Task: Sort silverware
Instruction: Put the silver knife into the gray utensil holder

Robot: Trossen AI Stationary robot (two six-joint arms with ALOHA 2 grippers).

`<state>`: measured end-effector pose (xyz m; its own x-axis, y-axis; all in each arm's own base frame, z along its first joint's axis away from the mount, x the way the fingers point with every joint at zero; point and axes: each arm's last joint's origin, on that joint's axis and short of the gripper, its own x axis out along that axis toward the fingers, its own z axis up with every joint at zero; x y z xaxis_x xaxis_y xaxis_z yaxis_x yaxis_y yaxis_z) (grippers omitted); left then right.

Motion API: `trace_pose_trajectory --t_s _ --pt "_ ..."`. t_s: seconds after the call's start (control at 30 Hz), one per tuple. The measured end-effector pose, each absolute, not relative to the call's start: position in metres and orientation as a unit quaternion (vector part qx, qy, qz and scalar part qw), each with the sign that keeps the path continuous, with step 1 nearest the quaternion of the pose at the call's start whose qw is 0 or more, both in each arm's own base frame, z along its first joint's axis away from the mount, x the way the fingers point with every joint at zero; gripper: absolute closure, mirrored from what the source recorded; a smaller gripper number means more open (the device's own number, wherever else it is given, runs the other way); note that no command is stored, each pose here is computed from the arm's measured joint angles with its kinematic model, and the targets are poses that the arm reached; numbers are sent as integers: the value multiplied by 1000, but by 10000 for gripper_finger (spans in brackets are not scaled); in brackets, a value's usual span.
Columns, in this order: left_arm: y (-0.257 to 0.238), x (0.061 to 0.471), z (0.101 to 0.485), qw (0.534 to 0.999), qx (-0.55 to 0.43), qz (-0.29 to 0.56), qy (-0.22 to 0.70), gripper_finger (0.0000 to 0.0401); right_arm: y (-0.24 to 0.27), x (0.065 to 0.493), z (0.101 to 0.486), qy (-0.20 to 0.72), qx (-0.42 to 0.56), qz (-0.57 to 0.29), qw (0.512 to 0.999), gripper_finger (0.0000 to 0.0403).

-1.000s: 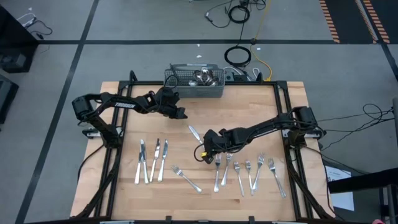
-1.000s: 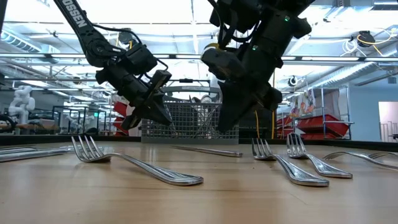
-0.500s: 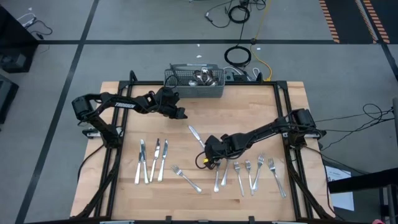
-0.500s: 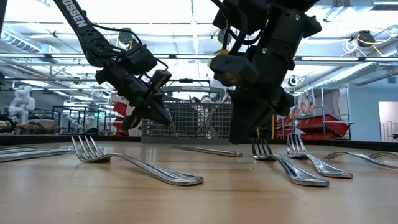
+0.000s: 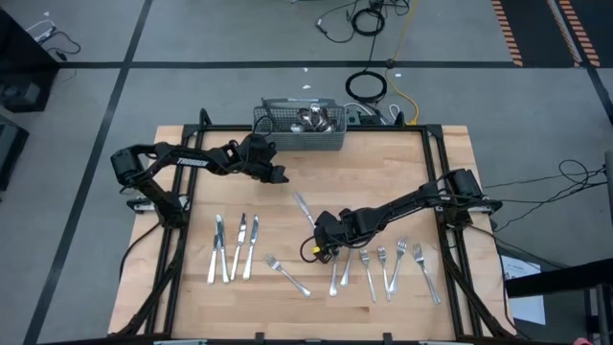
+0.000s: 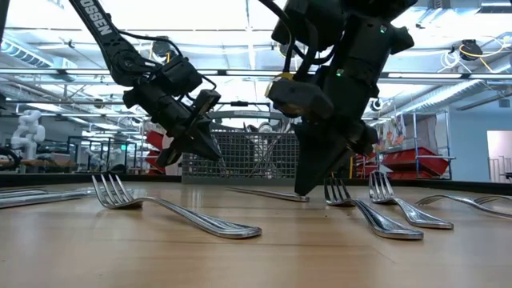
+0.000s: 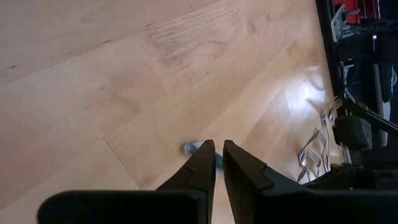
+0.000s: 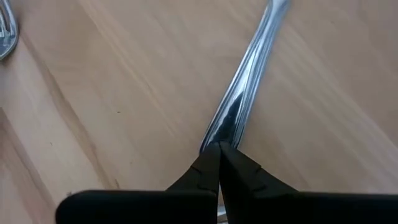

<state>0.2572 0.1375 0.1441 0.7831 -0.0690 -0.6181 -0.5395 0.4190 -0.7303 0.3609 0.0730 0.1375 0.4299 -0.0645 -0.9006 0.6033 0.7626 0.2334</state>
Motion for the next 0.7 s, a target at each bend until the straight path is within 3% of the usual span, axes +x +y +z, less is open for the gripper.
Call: trace_pose_trajectory --t_s 0.33,0.7 --pt "137 258 141 808 -487 128 305 349 73 359 137 502 260 -206 799 403" --pt "137 258 125 780 -518 108 335 248 73 359 137 505 253 -203 800 403"
